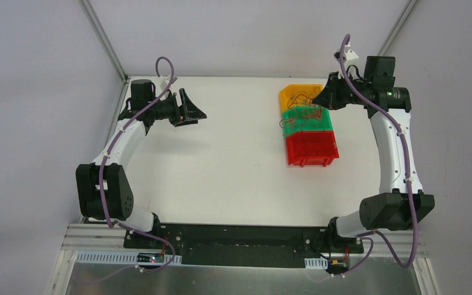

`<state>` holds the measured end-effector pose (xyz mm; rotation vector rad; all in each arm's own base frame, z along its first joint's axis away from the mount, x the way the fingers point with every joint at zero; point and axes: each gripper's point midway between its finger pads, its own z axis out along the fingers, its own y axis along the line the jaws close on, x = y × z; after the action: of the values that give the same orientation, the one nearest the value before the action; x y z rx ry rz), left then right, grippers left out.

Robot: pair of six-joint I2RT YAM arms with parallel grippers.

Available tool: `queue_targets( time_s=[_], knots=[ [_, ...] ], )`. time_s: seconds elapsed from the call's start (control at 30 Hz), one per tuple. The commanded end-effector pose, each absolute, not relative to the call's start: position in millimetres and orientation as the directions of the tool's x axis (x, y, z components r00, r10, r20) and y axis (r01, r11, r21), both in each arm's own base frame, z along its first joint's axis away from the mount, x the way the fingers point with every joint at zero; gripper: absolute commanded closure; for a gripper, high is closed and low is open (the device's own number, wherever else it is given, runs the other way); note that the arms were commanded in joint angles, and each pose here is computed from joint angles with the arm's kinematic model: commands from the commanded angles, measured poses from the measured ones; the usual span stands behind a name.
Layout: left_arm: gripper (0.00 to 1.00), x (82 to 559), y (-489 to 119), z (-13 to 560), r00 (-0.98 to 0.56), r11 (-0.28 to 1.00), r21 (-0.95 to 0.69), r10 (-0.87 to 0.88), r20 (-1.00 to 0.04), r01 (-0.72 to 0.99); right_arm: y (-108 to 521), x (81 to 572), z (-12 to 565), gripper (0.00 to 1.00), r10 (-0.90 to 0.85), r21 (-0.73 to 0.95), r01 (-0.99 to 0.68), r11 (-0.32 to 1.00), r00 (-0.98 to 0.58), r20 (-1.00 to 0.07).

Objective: Untangle the cables

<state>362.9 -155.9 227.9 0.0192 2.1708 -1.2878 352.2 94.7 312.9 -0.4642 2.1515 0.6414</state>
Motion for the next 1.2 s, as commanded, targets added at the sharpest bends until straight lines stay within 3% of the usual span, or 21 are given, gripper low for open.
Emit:
queue_targets(
  time_s=[0.0,0.53,1.0,1.17],
  knots=[
    [0.28,363.0,-155.9,230.6,-0.81,0.516,-0.788,-0.268,-0.522,0.337,82.3,330.1,303.9,1.0,-0.13,0.282,-0.531,0.799,-0.61,-0.782],
    [0.28,361.8,-155.7,229.6,-0.808,0.518,-0.786,-0.269,-0.524,0.337,42.2,325.5,278.0,1.0,-0.127,0.267,-0.468,0.842,-0.654,-0.746],
    [0.28,357.4,-154.3,223.8,-0.808,0.529,-0.782,-0.269,-0.523,0.33,-20.8,333.3,198.8,1.0,-0.306,0.019,-0.421,0.907,-0.689,-0.657],
    [0.28,355.0,-153.8,217.5,-0.814,0.534,-0.782,-0.266,-0.517,0.322,-19.9,337.6,184.8,1.0,-0.298,0.037,-0.422,0.906,-0.698,-0.651]
  ],
)
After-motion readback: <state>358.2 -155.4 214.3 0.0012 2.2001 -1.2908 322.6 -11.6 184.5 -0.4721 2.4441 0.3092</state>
